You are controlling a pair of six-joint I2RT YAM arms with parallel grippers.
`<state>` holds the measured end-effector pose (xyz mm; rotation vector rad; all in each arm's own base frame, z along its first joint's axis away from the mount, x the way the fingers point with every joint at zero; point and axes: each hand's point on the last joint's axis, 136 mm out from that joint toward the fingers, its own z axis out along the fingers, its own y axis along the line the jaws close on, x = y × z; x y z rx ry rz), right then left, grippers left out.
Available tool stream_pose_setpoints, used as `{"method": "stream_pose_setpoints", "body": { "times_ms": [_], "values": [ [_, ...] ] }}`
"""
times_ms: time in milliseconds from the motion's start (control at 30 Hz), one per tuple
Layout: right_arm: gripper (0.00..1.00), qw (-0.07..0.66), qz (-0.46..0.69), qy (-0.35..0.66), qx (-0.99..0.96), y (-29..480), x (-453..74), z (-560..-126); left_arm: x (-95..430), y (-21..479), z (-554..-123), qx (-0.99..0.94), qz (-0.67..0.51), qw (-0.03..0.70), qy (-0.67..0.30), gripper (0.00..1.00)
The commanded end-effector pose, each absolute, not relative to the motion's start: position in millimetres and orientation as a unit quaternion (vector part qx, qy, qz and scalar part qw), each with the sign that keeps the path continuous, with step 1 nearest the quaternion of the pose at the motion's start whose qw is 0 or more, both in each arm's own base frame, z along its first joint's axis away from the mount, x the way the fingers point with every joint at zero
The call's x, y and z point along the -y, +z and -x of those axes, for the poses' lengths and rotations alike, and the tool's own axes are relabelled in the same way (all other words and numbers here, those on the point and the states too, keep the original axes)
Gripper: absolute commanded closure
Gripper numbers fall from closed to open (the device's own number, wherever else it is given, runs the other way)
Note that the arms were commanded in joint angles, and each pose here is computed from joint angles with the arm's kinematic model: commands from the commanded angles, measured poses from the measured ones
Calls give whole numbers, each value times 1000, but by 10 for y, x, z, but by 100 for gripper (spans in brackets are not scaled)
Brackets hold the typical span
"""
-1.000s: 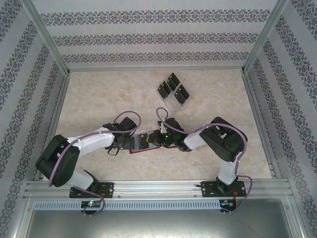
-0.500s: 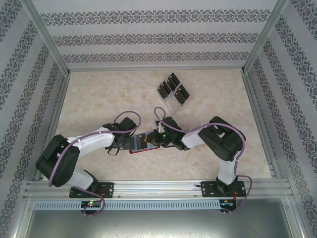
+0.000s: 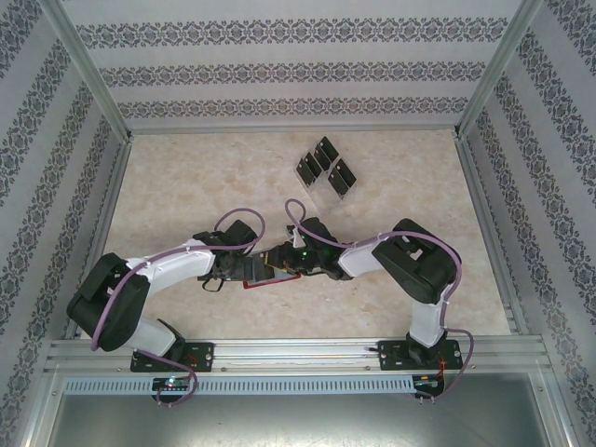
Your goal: Put the credit cards into the card holder
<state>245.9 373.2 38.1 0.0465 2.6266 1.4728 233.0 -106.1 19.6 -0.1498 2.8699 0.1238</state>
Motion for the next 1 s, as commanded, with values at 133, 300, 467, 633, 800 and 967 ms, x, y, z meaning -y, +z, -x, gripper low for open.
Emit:
{"method": "stream_pose_setpoints", "body": {
  "times_ms": [133,300,467,633,800,967],
  "values": [
    [47,59,-9,430,-901,278,-3521,-2336,1012,267,-2278,-988,51,135,55,6],
    [41,68,-26,411,-909,254,-3347,-2390,997,357,-2303,-987,49,143,59,6],
    [41,72,-36,409,-909,263,-3233,-2444,1017,499,-2353,-985,47,156,53,6],
    [41,87,-27,408,-908,405,-3205,-2516,1117,668,-2463,-984,35,168,38,6],
    [41,104,-39,390,-914,453,-3026,-2624,1314,736,-2604,-984,34,175,5,6],
    [43,122,-44,389,-912,581,-2895,-2689,1588,716,-2732,-983,30,177,-28,6]
  ]
}}
